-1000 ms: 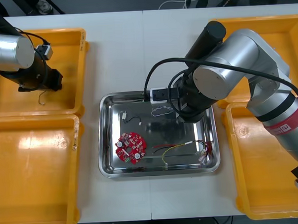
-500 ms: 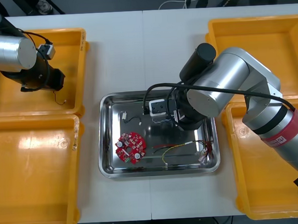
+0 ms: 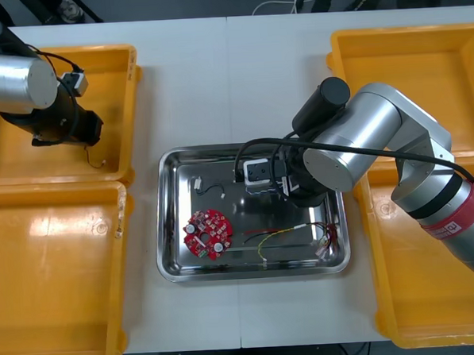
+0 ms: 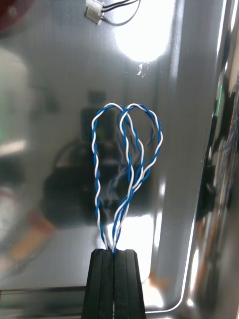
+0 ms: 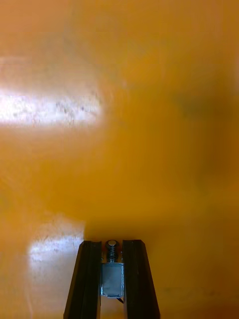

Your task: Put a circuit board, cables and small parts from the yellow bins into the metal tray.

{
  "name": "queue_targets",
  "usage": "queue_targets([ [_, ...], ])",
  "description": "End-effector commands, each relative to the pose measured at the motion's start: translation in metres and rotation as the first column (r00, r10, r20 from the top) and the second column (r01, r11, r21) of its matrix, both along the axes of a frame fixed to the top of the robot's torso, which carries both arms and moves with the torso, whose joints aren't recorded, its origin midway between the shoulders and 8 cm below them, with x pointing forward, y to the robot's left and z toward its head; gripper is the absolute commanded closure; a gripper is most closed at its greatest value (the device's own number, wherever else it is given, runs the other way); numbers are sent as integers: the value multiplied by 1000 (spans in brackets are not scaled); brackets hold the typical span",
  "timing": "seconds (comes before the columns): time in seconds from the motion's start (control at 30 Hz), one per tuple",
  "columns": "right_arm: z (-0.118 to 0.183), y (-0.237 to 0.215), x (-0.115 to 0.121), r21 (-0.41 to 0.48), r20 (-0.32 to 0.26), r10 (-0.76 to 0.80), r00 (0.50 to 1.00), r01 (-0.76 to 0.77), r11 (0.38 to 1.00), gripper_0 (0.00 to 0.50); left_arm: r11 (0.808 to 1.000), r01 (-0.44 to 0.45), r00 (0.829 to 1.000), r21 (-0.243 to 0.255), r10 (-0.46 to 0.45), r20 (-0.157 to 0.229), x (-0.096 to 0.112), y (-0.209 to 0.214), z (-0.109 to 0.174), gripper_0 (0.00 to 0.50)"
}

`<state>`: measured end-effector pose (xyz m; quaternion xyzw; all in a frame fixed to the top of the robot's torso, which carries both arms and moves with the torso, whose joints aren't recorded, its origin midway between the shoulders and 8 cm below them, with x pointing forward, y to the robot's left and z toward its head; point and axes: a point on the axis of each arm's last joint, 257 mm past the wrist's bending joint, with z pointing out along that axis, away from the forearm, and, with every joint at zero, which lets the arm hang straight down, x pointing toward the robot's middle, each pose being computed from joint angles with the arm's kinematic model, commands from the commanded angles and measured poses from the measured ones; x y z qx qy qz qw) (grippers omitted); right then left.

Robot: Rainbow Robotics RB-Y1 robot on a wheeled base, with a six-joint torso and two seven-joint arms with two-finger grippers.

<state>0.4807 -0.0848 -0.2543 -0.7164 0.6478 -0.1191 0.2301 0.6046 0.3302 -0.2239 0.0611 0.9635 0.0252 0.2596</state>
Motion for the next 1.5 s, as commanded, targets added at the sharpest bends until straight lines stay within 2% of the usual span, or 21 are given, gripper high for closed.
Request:
queue_targets([
  [0.03,3,-6,2,-24,31,26,999,-25,999,500,997,42,998,59,-44,43,7,13,50,500],
  [0.07,3,-5,1,-22,31,27,999,-26,999,443,997,40,998,64,-43,36,5,14,54,500],
  [0.1,3,-6,2,-23,32,25,999,-24,999,201,997,41,999,69,-43,29,2,14,57,500],
  [0.17,4,-5,2,-19,33,22,999,-21,1000,32,996,42,999,75,-44,23,-2,14,62,500],
  [0.2,3,-6,2,-19,31,18,999,-17,1000,0,996,43,999,83,-44,16,-4,14,64,500],
  [0.5,7,-6,3,-1,30,6,1000,-6,1000,0,993,53,999,109,-51,-19,-24,5,87,500],
  [0.73,33,-14,1,38,13,-45,999,44,998,0,991,67,997,116,-62,-48,-42,-13,100,500],
  [0.9,55,-21,-9,75,-31,-79,996,81,994,0,995,49,998,85,-45,-44,-50,-35,108,500],
  [1.1,80,-36,-22,122,-79,-185,980,194,973,0,998,46,998,35,-44,-44,-59,-71,109,500],
  [1.27,101,-63,-31,103,-59,-302,952,306,946,0,998,45,998,34,-44,-47,-70,-99,109,500],
  [1.4,128,-76,-26,179,-18,-396,918,392,902,0,998,55,997,15,-55,-47,-80,-125,105,500],
  [1.5,142,-88,-24,232,-23,-460,888,452,861,0,998,61,997,-1,-61,-42,-86,-142,100,500],
])
